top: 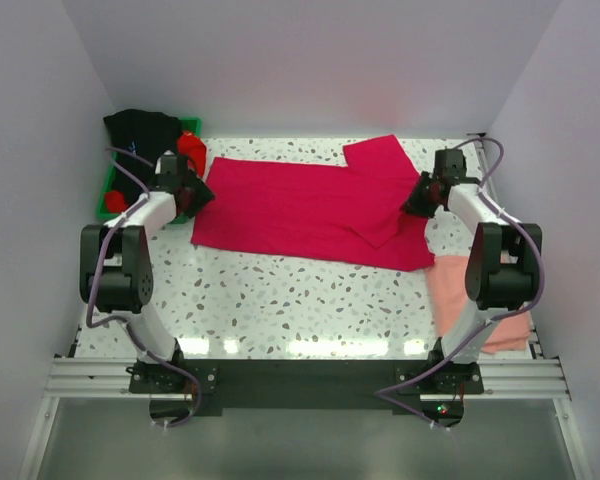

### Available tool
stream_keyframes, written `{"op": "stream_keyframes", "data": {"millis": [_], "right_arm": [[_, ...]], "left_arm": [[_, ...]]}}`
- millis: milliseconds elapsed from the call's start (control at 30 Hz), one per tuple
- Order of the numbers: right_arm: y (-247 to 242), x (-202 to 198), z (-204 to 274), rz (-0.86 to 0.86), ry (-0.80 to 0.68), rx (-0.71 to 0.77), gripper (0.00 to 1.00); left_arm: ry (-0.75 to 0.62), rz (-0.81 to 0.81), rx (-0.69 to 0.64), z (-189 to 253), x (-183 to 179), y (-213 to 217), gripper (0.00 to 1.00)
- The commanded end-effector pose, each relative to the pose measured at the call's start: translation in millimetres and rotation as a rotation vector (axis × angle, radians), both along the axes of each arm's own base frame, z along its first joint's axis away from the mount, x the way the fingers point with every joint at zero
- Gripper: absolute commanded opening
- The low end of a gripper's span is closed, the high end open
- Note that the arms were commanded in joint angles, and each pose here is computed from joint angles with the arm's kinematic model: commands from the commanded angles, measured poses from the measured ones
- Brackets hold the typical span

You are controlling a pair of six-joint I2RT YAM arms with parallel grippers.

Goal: Fold and stack the t-shirts
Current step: Fold the tshirt

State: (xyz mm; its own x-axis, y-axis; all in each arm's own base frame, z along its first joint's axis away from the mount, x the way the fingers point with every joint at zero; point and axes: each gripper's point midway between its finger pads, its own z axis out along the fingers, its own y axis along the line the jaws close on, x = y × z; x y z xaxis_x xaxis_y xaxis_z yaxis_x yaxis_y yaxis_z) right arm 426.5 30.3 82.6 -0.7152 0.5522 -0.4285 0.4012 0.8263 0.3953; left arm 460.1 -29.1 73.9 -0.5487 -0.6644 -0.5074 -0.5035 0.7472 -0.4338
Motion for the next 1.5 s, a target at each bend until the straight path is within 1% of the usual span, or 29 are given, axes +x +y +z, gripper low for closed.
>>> {"op": "stream_keyframes", "data": {"millis": [0, 33, 67, 100, 133, 167, 200, 233, 267, 300, 333, 367, 400, 500, 600, 800, 833, 933, 1067, 1200, 1300, 1333, 1367, 1400, 1467], "right_arm": [[4.3, 36.9, 27.9, 0.043, -0.106, 0.021, 0.30], [3.1, 41.1, 35.3, 0.048, -0.099, 0.012, 0.33], [1.0, 41.8, 29.9, 0.050, -0.077, -0.004, 0.41], [-2.3, 42.5, 31.7, 0.042, -0.078, -0.021, 0.46], [-6.8, 39.7, 30.1, 0.024, -0.072, -0.042, 0.55], [-7.7, 36.8, 37.2, 0.017, -0.086, -0.053, 0.59], [-8.4, 33.7, 41.0, 0.009, -0.095, -0.062, 0.61], [-11.0, 24.7, 34.1, -0.002, -0.080, -0.081, 0.63], [-7.3, 18.9, 44.9, 0.001, -0.107, -0.089, 0.64], [-4.0, 5.2, 33.2, 0.002, -0.080, -0.086, 0.64], [-4.4, 3.1, 34.5, -0.003, -0.099, -0.087, 0.64], [10.2, -4.0, 33.5, 0.028, -0.102, -0.091, 0.64], [14.2, -10.1, 36.4, 0.030, -0.111, -0.091, 0.64], [31.5, -32.8, 14.8, 0.067, -0.079, -0.097, 0.63], [49.0, -41.9, -0.3, 0.103, -0.053, -0.096, 0.63], [68.7, -50.4, -17.7, 0.132, -0.031, -0.046, 0.62], [71.6, -50.7, -18.7, 0.139, -0.034, -0.042, 0.62], [75.9, -52.8, -24.7, 0.144, -0.024, -0.029, 0.62], [79.3, -54.0, -34.4, 0.139, -0.006, -0.024, 0.61], [81.2, -54.1, -42.3, 0.142, 0.014, -0.029, 0.58], [80.3, -54.6, -46.5, 0.140, 0.024, -0.036, 0.56], [80.4, -54.5, -47.4, 0.139, 0.026, -0.036, 0.54], [81.1, -53.1, -46.8, 0.136, 0.022, -0.031, 0.53], [81.9, -52.3, -48.7, 0.136, 0.025, -0.028, 0.50], [84.3, -48.6, -47.8, 0.136, 0.022, -0.022, 0.45]], "left_arm": [[-0.133, -0.004, -0.010, 44.6, -8.0, 2.7, 0.51], [-0.106, 0.007, -0.008, 33.7, -22.3, 4.1, 0.51], [-0.101, 0.020, -0.006, 32.7, -30.3, 5.7, 0.51], [-0.121, 0.047, -0.001, 40.6, -38.5, 9.3, 0.51], [-0.090, 0.060, 0.005, 26.0, -55.0, 11.3, 0.51], [-0.107, 0.078, 0.001, 30.9, -63.5, 12.8, 0.51], [-0.107, 0.093, 0.004, 27.4, -70.9, 14.7, 0.51], [-0.073, 0.103, 0.006, 10.4, -87.3, 15.9, 0.51], [-0.093, 0.118, 0.001, 13.8, -92.0, 16.8, 0.51], [-0.069, 0.125, 0.009, 1.3, -103.4, 18.5, 0.51], [-0.076, 0.129, 0.007, -0.1, -105.4, 18.6, 0.51], [-0.078, 0.136, 0.002, -1.3, -107.7, 18.7, 0.51], [-0.061, 0.131, -0.004, -8.8, -113.7, 17.0, 0.51], [-0.045, 0.143, -0.012, -20.4, -120.9, 16.8, 0.50], [-0.037, 0.157, -0.017, -29.3, -123.5, 17.6, 0.50], [-0.042, 0.180, -0.015, -34.3, -119.8, 20.1, 0.51], [-0.097, 0.181, -0.023, -26.3, -109.8, 19.8, 0.51], [-0.120, 0.181, -0.041, -26.5, -106.3, 17.6, 0.51], [-0.077, 0.197, -0.022, -39.8, -103.5, 21.4, 0.51], [-0.070, 0.202, -0.028, -45.6, -100.1, 20.9, 0.50], [-0.056, 0.207, -0.020, -50.0, -102.3, 22.3, 0.45], [-0.057, 0.208, -0.017, -49.3, -101.9, 22.9, 0.40], [-0.053, 0.209, -0.013, -50.6, -102.9, 23.4, 0.38], [-0.054, 0.210, -0.013, -49.8, -103.0, 23.7, 0.33], [-0.054, 0.211, -0.009, -49.0, -103.1, 24.3, 0.25]]}}
